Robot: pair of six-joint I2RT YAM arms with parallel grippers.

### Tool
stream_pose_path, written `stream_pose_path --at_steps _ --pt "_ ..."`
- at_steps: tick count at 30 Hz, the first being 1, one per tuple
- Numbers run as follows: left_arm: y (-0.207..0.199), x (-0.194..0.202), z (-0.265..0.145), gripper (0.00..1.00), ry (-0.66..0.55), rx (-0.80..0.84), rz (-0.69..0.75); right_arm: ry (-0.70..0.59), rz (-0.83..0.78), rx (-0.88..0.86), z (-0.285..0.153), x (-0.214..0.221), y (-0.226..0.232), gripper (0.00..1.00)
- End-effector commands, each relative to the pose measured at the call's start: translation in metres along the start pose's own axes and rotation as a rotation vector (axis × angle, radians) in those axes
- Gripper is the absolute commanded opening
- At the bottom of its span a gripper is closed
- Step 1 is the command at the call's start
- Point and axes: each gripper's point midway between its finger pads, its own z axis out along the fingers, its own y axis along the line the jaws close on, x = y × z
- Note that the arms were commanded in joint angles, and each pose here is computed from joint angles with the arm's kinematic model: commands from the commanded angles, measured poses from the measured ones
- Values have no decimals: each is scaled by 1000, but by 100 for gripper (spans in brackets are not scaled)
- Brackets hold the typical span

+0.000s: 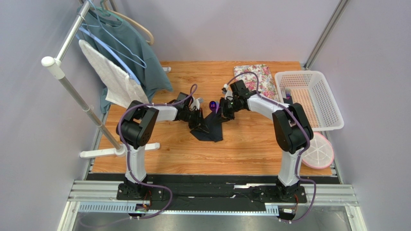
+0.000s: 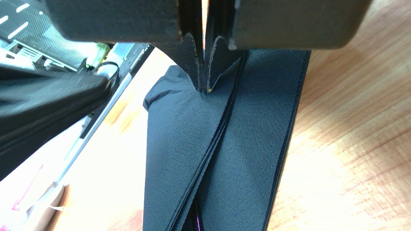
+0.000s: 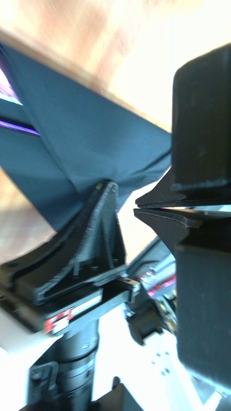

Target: Place the utensils on the paper napkin and roll it up

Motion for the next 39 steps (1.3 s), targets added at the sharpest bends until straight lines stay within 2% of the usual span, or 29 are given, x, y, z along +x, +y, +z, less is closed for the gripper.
stream_pose_path --at_steps 1,10,18,25,30,33,39 --pt "5 -7 -3 0 -25 -34 26 -63 -42 104 3 -22 -8 4" --pt "4 -9 -3 0 -29 -31 33 -69 -59 151 27 -32 -17 2" --pt "-2 -11 -7 0 -43 -17 47 -32 -23 256 45 -22 -56 0" --pt "-46 -25 -27 17 -144 121 148 29 2 272 57 -3 -74 0" --pt "-72 -18 -26 22 -128 202 173 50 15 247 61 2 -73 0" --pt "-73 -11 -15 22 -101 208 149 51 27 237 61 2 -73 0" --pt "-39 -1 5 9 -47 111 25 46 24 210 60 -1 -66 0"
